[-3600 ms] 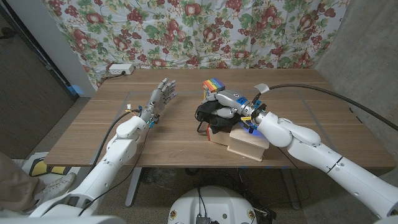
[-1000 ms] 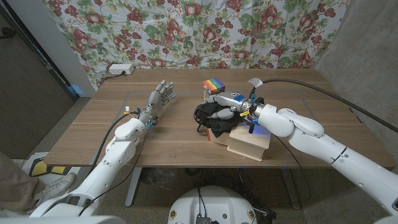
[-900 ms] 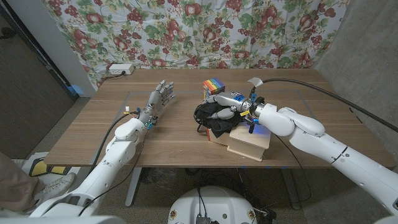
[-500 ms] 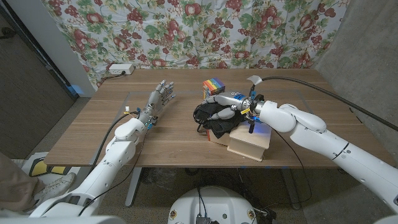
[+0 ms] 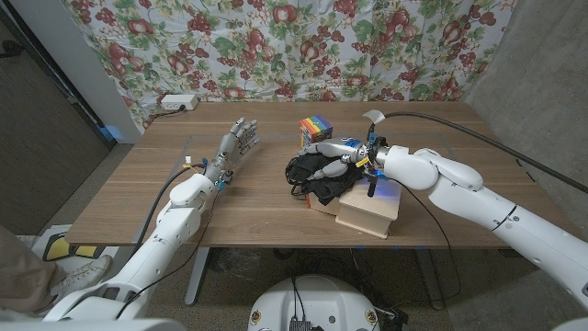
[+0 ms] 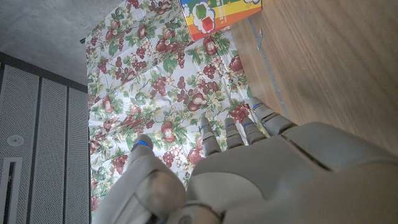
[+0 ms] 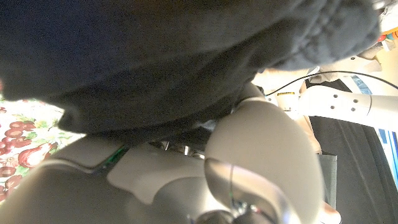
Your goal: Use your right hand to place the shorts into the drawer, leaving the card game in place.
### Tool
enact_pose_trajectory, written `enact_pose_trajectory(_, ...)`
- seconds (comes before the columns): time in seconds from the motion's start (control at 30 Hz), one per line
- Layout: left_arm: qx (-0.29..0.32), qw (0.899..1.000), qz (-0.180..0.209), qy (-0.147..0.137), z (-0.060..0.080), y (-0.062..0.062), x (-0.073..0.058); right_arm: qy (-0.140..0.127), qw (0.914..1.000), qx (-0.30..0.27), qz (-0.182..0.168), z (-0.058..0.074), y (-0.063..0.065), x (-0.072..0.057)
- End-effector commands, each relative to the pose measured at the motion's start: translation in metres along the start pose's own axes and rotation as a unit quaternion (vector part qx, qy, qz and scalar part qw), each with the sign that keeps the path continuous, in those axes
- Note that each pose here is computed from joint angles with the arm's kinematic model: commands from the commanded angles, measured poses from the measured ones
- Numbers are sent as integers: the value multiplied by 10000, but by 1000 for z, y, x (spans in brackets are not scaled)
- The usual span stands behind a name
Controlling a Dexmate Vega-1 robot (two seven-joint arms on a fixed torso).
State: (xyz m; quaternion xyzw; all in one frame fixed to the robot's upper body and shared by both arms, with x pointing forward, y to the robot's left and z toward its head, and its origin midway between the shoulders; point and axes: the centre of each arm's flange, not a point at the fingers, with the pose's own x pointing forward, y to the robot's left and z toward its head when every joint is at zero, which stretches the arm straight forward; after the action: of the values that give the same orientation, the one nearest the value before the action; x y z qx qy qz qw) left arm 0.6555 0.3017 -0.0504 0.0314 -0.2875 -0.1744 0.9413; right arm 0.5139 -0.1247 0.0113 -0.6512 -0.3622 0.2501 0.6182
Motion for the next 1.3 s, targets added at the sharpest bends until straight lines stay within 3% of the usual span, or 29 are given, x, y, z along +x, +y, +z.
enact_pose_trajectory(0.03,-2,10000,-25,-6,0,2,1,-1,9997,-34,237,-2,-6,1)
enact_pose_trajectory(0.47,-28,10000,-30,-46,-2,1,1,-31,9989,-81,470,-2,-10,-2)
enact_pose_trajectory(1.3,-19,10000,4,-47,-1,-2,-6,-47,9990,-156,422,-4,-17,-16)
